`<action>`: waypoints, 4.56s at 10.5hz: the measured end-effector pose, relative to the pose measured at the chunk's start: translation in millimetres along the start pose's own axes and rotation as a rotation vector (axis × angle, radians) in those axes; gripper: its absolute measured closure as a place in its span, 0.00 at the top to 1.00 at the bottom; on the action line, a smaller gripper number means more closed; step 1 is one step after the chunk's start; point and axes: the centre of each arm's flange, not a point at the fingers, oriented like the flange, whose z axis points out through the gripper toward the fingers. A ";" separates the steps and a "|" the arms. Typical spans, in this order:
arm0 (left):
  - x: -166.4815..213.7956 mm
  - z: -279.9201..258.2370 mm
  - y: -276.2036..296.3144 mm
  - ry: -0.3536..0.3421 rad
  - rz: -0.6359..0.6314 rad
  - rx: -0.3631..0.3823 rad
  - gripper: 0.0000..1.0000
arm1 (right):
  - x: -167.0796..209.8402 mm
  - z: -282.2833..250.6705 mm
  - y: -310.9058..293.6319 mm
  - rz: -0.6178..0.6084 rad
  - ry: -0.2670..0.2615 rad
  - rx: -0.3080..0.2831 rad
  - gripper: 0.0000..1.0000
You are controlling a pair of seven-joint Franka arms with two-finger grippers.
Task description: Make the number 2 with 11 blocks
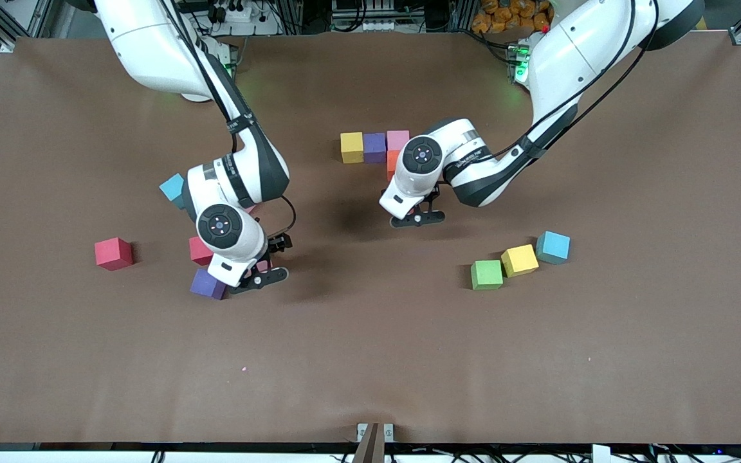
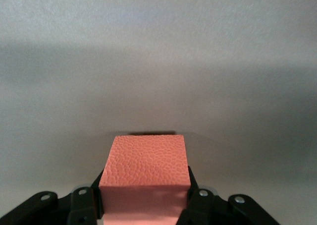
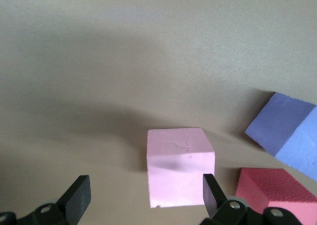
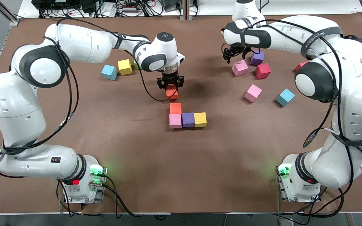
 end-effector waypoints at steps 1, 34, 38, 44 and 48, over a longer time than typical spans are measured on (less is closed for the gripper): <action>-3.1 2.3 0.7 -0.003 0.019 0.003 0.59 | 0.8 12.1 1.1 -0.010 0.012 -0.015 1.00; 26.7 -64.5 -20.9 -0.004 -0.093 -0.042 1.00 | -28.1 46.8 33.1 -0.124 0.050 -0.014 1.00; 86.7 -112.3 -82.5 0.042 -0.223 -0.082 1.00 | -29.8 48.2 33.0 -0.093 0.077 0.013 1.00; 174.1 -171.1 -138.9 0.176 -0.126 -0.134 1.00 | -29.8 46.9 31.4 -0.085 0.086 0.026 0.64; 214.4 -156.7 -165.4 0.183 -0.011 -0.134 1.00 | -33.8 37.9 -18.6 -0.211 0.101 0.022 0.64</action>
